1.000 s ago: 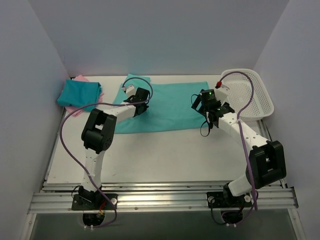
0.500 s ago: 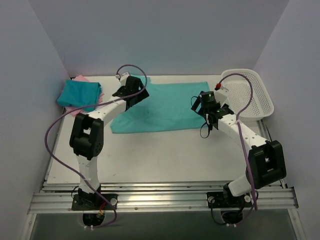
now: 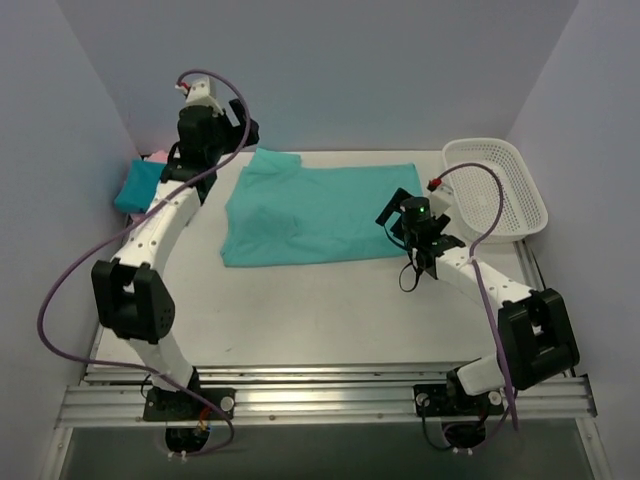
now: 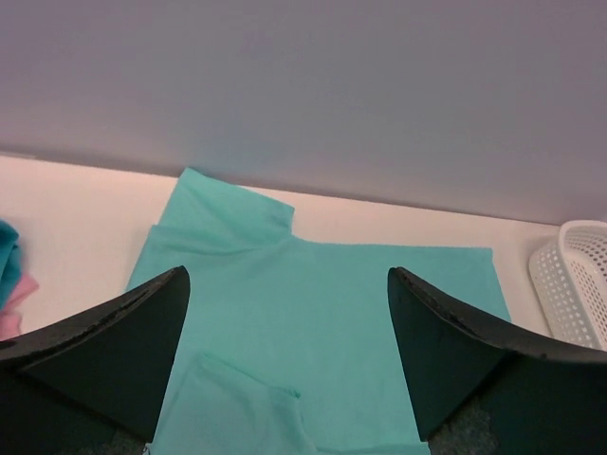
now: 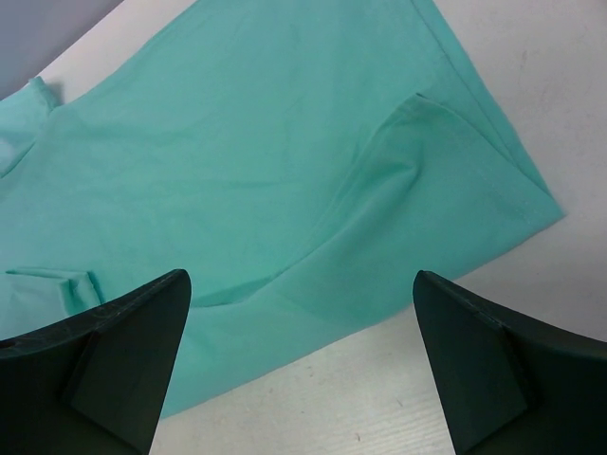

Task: Fold and stack the t-shirts
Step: Fold the tshirt

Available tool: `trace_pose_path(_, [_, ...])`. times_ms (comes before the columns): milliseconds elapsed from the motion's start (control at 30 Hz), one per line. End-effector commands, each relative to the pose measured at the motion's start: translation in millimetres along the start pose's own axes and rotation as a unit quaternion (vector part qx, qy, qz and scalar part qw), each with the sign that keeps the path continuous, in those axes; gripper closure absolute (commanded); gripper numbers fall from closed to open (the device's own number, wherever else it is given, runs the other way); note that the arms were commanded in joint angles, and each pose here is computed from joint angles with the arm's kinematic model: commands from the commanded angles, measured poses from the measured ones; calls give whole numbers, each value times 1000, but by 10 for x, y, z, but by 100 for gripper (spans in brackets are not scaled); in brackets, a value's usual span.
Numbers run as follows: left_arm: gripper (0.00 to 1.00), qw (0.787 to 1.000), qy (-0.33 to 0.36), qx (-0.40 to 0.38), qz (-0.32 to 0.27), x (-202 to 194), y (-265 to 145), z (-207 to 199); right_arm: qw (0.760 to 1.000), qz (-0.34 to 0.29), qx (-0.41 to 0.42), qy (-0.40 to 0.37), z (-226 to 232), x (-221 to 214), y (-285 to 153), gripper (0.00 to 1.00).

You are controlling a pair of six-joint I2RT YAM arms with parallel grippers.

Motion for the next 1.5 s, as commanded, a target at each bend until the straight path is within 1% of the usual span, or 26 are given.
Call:
trace_pose_path(0, [6, 998, -7, -12, 57, -173, 596, 682, 999, -15, 31, 4, 225, 121, 90, 0])
trace_pose_path(33, [6, 993, -23, -4, 115, -314, 657, 828, 1000, -9, 23, 3, 280, 208, 97, 3])
trace_pose_path(67, [6, 992, -30, -5, 122, -277, 768, 909, 1000, -7, 18, -1, 304, 243, 111, 5])
trace_pose_path(100, [6, 991, -43, 12, 123, -251, 988, 1122, 1000, -6, 16, -4, 320, 268, 121, 6])
trace_pose_path(167, [6, 985, -82, 37, 146, -338, 1123, 1269, 1000, -16, 18, -6, 337, 346, 93, 6])
trace_pose_path(200, [6, 984, -103, 46, 140, -294, 1259, 1495, 999, -22, 33, -6, 372, 399, 49, 6])
trace_pose_path(233, [6, 984, -105, 38, 141, -315, 1321, 1524, 999, -24, 37, -11, 362, 394, 26, 6])
trace_pose_path(333, [6, 987, -85, -6, 135, -353, 1526, 1499, 998, -36, 46, -27, 326, 450, -80, 7])
trace_pose_path(367, [6, 988, -83, 5, 131, -347, 1561, 1538, 998, -33, 45, -32, 290, 410, -99, 7])
trace_pose_path(400, [6, 986, -85, 16, 142, -503, 1654, 1648, 997, -39, 52, -29, 290, 449, -167, 7])
trace_pose_path(433, [6, 989, -80, 2, 122, -342, 1700, 1578, 997, -38, 54, -28, 278, 450, -201, 7])
trace_pose_path(467, [6, 989, -81, 0, 126, -365, 1729, 1596, 997, -33, 56, -30, 255, 395, -225, 8])
trace_pose_path(500, [6, 986, -85, -1, 142, -559, 1822, 1691, 996, -41, 68, -28, 272, 433, -302, 8])
trace_pose_path(567, [6, 987, -87, -13, 134, -572, 1893, 1660, 996, -39, 81, -27, 281, 412, -367, 9])
trace_pose_path(633, [6, 988, -90, -17, 126, -692, 1995, 1689, 995, -42, 92, -25, 265, 407, -448, 9])
trace_pose_path(767, [6, 986, -110, -14, 127, -923, 2111, 1734, 993, -49, 109, -23, 285, 444, -564, 9])
trace_pose_path(800, [6, 983, -122, -11, 135, -1045, 2149, 1778, 992, -52, 111, -22, 282, 459, -588, 9])
trace_pose_path(867, [6, 982, -126, -9, 140, -1139, 2180, 1764, 992, -60, 111, -24, 287, 484, -590, 9])
trace_pose_path(933, [6, 981, -118, -4, 152, -1348, 2213, 1630, 992, -60, 106, -30, 310, 491, -529, 9])
trace_pose_path(1000, [6, 981, -115, 4, 159, -1456, 2225, 1610, 994, -38, 91, -42, 300, 414, -433, 9])
trace_pose_path(1233, [6, 975, -135, 14, 176, -1703, 2263, 1701, 994, -32, 95, -40, 290, 331, -399, 9])
trace_pose_path(1300, [3, 973, -145, 11, 181, -1784, 2279, 1710, 994, -34, 93, -39, 280, 339, -402, 9])
trace_pose_path(1367, [10, 972, -146, 2, 182, -1834, 2300, 1675, 994, -34, 93, -40, 282, 338, -405, 9])
trace_pose_path(1400, [15, 972, -146, 3, 184, -1882, 2310, 1691, 994, -33, 92, -41, 277, 338, -408, 9])
trace_pose_path(1433, [24, 972, -146, 3, 182, -1894, 2319, 1691, 994, -34, 92, -41, 275, 340, -414, 9])
trace_pose_path(1467, [27, 972, -147, 4, 184, -1933, 2327, 1700, 994, -35, 90, -41, 263, 345, -417, 9])
Point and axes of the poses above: each gripper's point midway between its finger pads, its own y axis out along the fingers, its own z axis along the line the jaws close on, x = y × z, the point moved 4 cm from there along -y, back along the fingers, and after that the axes turned 6 degrees about -y, right-handed, at the moved point
